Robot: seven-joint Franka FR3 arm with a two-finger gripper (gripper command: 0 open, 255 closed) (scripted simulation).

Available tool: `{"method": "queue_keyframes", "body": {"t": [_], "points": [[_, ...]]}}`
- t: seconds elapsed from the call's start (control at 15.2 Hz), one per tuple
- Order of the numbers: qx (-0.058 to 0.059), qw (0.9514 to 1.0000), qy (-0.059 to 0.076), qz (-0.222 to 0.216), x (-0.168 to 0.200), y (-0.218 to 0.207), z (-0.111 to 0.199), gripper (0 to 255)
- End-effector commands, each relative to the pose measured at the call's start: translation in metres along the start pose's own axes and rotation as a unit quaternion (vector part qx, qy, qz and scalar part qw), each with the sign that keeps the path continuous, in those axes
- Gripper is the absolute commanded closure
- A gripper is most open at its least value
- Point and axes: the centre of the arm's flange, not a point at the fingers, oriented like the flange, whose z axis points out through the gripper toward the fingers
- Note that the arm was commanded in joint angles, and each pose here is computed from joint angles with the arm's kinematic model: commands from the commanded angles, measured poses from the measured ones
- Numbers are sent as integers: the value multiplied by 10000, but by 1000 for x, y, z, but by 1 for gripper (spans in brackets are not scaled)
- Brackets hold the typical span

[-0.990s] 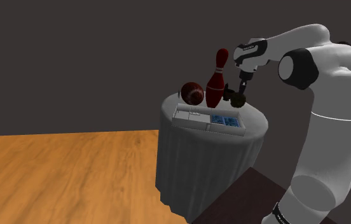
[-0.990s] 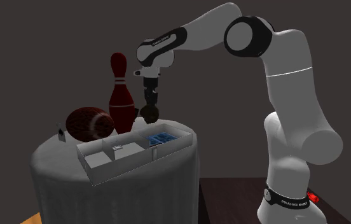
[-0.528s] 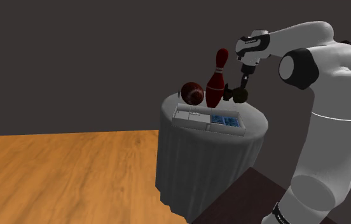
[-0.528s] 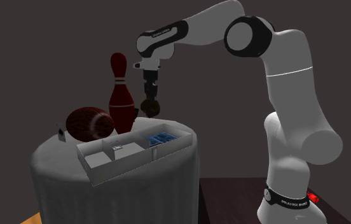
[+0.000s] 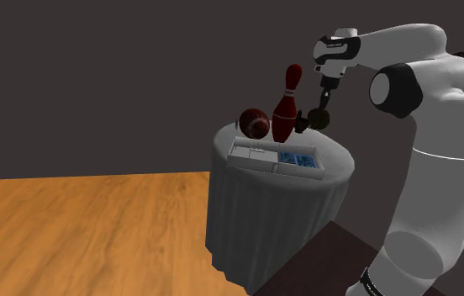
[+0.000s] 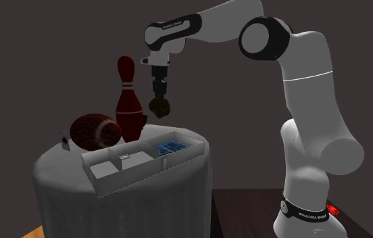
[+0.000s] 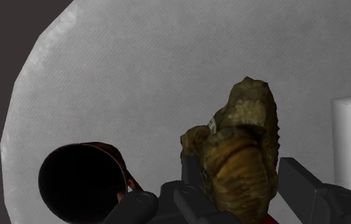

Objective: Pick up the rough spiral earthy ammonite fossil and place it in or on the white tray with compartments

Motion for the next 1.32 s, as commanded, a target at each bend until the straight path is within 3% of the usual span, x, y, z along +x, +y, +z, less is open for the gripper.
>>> {"method": "queue_keyframes", "body": {"t": [0.0, 1.25], "points": [[-2, 10000, 0, 1, 10, -16, -4, 255], [-2, 10000, 0, 1, 137, -231, -29, 255]]}}
